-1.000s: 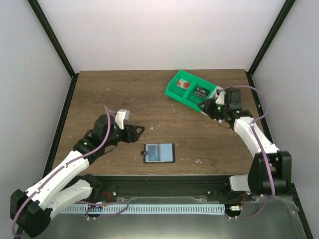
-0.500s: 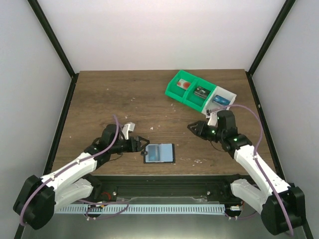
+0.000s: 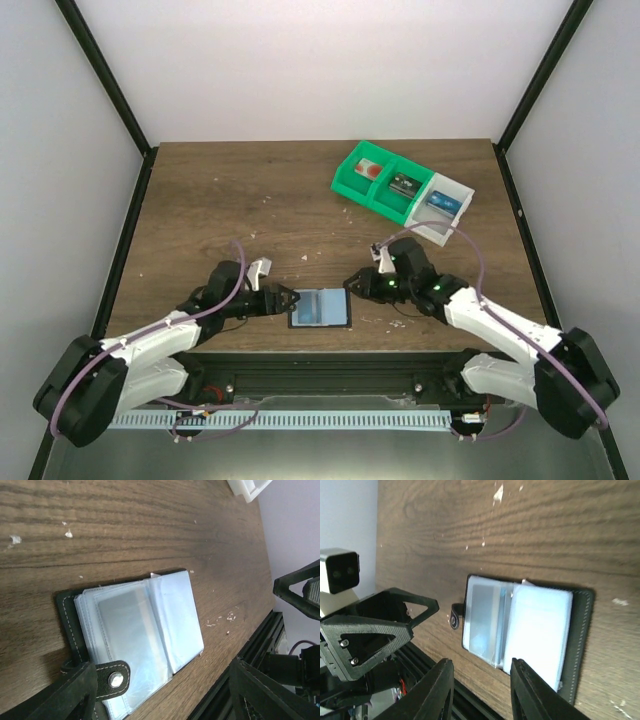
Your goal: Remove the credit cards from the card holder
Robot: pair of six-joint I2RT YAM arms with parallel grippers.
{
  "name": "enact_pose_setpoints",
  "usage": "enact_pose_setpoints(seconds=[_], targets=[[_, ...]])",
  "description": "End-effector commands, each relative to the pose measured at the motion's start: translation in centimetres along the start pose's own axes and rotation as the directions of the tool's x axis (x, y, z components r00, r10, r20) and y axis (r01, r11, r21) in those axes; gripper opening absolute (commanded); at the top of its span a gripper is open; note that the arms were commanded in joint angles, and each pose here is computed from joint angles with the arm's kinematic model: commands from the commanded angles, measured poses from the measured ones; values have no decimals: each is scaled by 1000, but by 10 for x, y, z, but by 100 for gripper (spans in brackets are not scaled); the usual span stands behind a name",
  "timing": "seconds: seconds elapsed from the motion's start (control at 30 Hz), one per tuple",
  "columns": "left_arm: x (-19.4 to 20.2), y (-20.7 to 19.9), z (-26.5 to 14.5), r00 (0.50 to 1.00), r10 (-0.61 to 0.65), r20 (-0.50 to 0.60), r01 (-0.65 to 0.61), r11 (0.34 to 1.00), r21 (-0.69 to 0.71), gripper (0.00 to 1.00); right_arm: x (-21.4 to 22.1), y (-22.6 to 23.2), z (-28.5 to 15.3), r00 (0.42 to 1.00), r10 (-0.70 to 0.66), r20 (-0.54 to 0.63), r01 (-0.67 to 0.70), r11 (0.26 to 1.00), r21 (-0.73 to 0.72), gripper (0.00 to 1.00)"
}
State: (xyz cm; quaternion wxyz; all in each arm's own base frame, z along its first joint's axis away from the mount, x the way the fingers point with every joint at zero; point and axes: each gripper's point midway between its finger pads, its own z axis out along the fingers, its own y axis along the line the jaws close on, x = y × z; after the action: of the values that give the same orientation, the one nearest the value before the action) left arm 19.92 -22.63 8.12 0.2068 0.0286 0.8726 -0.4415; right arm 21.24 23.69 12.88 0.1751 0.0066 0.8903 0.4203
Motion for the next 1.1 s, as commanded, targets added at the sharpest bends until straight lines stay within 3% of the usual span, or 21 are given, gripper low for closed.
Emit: enact_pose_setpoints(seconds=[0.0, 0.33, 0.63, 1.07], targets=[[3, -5, 2, 1000, -5, 15, 3, 997, 76, 72, 1, 15, 17, 1000, -30, 8, 31, 999, -18, 33], [0, -36, 2, 997, -74, -11, 75, 972, 223, 70, 19, 10, 61, 996, -55, -71, 58, 998, 39, 34], [-2, -45, 13, 996, -82, -29, 87, 963, 254, 73, 29, 13, 82, 990, -61, -123, 70, 995, 65, 32], [-6, 1, 18, 974, -223, 42, 219, 972, 90, 72, 38, 2, 112, 973, -75, -217, 99, 990, 102, 32]])
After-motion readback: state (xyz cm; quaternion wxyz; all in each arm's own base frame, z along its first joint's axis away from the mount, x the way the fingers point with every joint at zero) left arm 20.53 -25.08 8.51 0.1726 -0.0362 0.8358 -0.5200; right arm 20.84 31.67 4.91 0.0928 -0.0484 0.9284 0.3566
